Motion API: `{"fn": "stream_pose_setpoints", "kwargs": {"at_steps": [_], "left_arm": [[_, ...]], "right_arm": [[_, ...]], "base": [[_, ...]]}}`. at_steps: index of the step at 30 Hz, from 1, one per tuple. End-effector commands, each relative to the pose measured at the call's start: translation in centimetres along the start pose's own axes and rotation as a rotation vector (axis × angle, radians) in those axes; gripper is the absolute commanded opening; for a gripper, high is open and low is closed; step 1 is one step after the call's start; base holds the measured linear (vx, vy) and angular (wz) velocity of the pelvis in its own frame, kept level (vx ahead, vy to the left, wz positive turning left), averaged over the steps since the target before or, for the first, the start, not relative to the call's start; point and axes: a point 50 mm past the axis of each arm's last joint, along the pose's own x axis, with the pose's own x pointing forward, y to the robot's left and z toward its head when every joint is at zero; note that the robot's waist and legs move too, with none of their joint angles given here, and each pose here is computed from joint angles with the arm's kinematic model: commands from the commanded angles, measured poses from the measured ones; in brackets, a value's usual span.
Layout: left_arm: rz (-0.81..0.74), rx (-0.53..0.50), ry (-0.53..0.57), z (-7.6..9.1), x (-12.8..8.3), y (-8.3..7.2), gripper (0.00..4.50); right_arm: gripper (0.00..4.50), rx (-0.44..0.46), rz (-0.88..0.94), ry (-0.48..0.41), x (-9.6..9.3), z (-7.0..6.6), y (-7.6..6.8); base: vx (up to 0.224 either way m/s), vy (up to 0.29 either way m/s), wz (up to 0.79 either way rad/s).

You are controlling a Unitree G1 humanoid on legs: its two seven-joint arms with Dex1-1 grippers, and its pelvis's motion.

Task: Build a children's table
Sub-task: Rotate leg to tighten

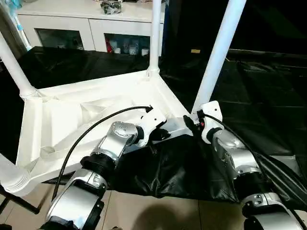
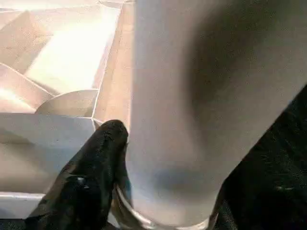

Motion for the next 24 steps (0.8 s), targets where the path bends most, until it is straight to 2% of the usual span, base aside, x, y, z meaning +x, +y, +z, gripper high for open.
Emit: {"fn": "stream_pose_setpoints", "kwargs": {"at_steps": [1,4,5,8,13,19,20,23,24], "left_arm": [[-0.039,0.056,-0.032,1.0,0.9,-1.0,0.0],[-0.085,0.069,-0.023,0.1,-0.2,-0.7,0.0],[-0.14,0.084,-0.034,-0.3,-1.0,-0.7,0.0],[-0.183,0.098,-0.03,-1.0,-2.2,-0.3,0.0],[-0.279,0.11,-0.025,-1.7,-3.9,0.1,0.0],[-0.402,0.116,-0.025,-1.8,-5.4,0.1,0.0],[-0.403,0.117,-0.024,-1.8,-5.4,0.1,0.0],[-0.424,0.121,-0.007,-1.9,-5.6,0.2,0.0],[-0.425,0.126,-0.006,-1.8,-5.6,0.2,0.0]], "right_arm": [[3.56,0.024,0.3,-0.013,0.9,0.0,5.7],[3.66,-0.03,0.326,-0.017,0.3,0.2,4.2],[3.66,-0.061,0.372,-0.016,-0.3,0.3,3.2],[3.66,-0.133,0.48,0.005,-1.5,0.2,2.1],[3.66,-0.195,0.672,0.052,-3.5,0.0,0.8],[3.66,-0.244,0.825,0.098,-5.0,0.2,-0.2],[3.42,-0.245,0.828,0.099,-5.0,0.2,-0.2],[3.3,-0.256,0.855,0.112,-5.1,0.3,-0.3],[2.99,-0.257,0.86,0.113,-5.2,0.4,-0.4]], "base": [[0.0,0.0,0.0],[0.0,0.0,0.0],[0.0,0.0,0.0],[0.033,-0.017,0.0],[0.031,-0.016,0.0],[0.0,0.0,0.0],[0.0,0.0,0.0],[0.0,0.0,0.0],[0.0,0.0,0.0]]}}
